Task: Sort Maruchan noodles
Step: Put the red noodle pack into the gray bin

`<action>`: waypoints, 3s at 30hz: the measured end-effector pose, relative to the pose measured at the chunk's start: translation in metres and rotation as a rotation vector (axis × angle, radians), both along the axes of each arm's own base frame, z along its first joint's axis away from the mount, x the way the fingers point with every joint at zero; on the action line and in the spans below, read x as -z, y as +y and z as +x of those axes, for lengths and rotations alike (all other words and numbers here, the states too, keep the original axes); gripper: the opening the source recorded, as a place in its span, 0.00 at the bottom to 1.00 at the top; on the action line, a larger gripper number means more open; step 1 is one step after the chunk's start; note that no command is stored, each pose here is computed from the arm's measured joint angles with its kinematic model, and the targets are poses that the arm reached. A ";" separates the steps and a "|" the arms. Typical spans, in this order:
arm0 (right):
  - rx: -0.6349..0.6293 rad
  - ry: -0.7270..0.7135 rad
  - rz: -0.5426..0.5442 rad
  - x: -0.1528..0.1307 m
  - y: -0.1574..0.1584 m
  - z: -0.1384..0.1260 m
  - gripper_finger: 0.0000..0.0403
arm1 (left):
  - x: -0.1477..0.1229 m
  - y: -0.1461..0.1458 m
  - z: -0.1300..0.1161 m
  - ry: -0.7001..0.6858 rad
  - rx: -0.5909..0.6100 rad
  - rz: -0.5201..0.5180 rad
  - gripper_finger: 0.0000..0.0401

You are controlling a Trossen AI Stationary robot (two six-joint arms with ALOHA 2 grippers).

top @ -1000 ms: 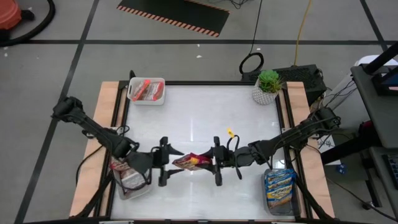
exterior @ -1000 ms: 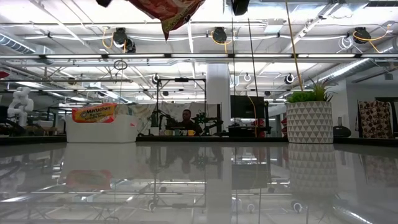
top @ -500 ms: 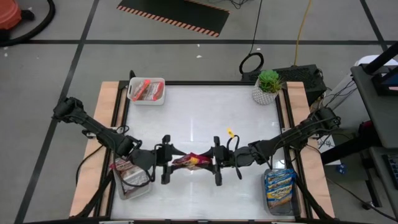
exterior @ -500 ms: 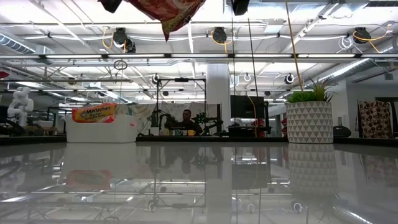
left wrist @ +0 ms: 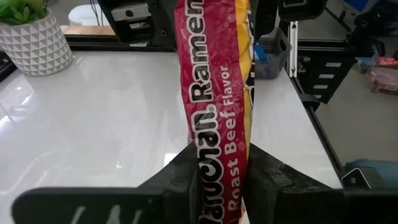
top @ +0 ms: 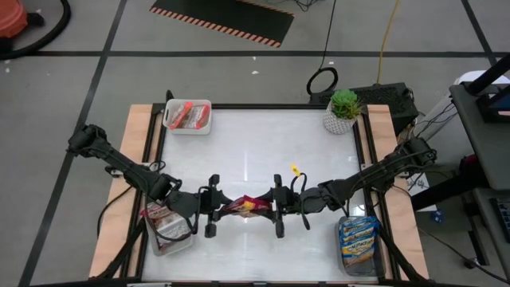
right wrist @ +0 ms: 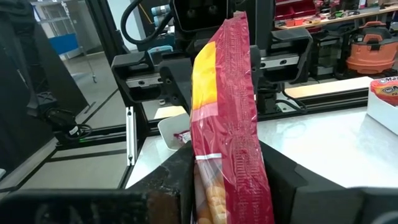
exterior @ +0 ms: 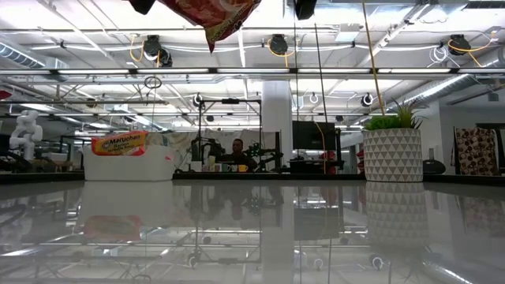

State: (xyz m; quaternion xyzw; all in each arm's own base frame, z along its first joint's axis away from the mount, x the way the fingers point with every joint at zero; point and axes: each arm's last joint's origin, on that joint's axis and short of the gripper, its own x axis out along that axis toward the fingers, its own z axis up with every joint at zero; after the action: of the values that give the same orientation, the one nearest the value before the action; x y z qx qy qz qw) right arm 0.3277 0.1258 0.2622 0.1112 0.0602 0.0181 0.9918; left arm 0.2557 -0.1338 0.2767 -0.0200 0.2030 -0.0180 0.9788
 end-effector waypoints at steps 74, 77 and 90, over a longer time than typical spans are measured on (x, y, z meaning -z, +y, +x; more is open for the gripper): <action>0.098 0.002 0.016 -0.004 -0.018 0.003 0.69 | 0.005 0.003 -0.178 0.712 -0.238 -0.216 0.20; 0.098 0.012 0.019 -0.003 -0.018 0.002 0.69 | 0.005 -0.001 -0.181 0.728 -0.226 -0.251 0.20; 0.097 0.036 0.031 0.000 -0.017 0.002 0.69 | 0.009 -0.012 -0.195 0.762 -0.211 -0.256 0.20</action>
State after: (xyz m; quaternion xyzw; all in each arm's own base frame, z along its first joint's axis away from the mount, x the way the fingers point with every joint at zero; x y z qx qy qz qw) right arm 0.3295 0.1093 0.2625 0.1298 0.0725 -0.0312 0.9884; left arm 0.0611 -0.1458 0.2678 -0.1676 0.5435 0.0658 0.8199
